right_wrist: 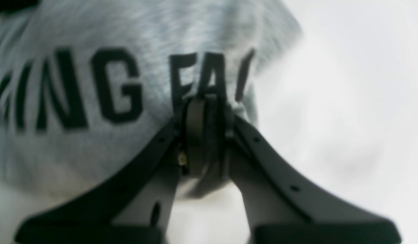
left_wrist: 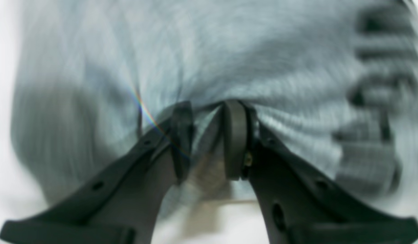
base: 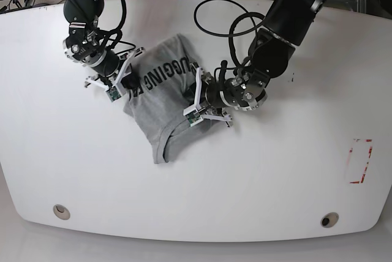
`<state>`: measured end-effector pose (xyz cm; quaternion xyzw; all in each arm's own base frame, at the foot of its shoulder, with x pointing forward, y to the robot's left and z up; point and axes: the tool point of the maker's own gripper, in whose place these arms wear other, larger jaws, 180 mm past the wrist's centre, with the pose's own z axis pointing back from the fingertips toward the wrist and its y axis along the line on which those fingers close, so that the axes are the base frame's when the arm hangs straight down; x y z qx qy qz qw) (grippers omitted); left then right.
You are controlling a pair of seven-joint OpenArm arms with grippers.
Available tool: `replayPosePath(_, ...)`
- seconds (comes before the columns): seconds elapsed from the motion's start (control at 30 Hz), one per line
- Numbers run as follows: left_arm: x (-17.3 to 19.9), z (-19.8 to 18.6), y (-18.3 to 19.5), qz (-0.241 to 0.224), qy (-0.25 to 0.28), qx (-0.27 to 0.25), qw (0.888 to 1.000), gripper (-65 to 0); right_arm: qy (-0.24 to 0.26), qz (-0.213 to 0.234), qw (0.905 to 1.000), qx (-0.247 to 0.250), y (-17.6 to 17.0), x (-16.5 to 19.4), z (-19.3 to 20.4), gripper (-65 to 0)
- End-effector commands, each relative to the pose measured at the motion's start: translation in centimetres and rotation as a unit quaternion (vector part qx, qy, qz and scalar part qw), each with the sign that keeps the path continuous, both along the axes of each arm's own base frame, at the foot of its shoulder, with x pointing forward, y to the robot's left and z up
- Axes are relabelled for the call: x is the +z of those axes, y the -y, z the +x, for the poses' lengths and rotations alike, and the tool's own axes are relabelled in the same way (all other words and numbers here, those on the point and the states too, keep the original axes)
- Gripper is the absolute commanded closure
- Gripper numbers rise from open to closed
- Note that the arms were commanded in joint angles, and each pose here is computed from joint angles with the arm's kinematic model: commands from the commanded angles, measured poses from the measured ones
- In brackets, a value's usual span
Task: Fold the T-shirt properly
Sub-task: 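Fold the shirt edge over with both grippers, flattening the bundle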
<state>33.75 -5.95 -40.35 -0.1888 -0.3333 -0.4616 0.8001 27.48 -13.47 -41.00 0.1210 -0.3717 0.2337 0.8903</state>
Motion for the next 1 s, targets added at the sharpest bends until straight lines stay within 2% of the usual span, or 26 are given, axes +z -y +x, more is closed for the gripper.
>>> replayPosePath(0.0,1.6,1.8,0.3,-0.013,0.022,0.002,1.000,-14.3,0.001,0.006,0.9999,0.014,-1.2,0.5,-0.9,-6.5)
replayPosePath(0.37,3.9,5.0,-1.2,0.003,0.059,0.005,0.998,-14.4,0.003,0.057,0.9983,0.008,-5.7,1.5,-2.7,-6.5)
replayPosePath(0.57,6.6,5.5,-0.4,-0.011,0.095,-0.003,0.995,-14.4,0.008,0.059,0.9982,0.009,-5.9,1.9,-2.7,-6.5)
replayPosePath(0.67,8.9,5.5,0.1,-0.013,0.124,-0.011,0.992,-14.4,0.028,0.053,0.9982,0.010,-5.7,3.2,-2.2,-6.5)
replayPosePath(0.83,11.6,5.6,-0.1,-0.016,0.153,-0.005,0.988,-14.6,0.043,0.015,0.9988,0.016,-4.9,5.4,-1.7,-6.5)
replayPosePath(0.97,12.9,5.0,-0.4,-0.035,0.166,0.010,0.985,-14.7,0.062,-0.018,0.9978,-0.012,-2.2,7.4,-1.1,-6.5)
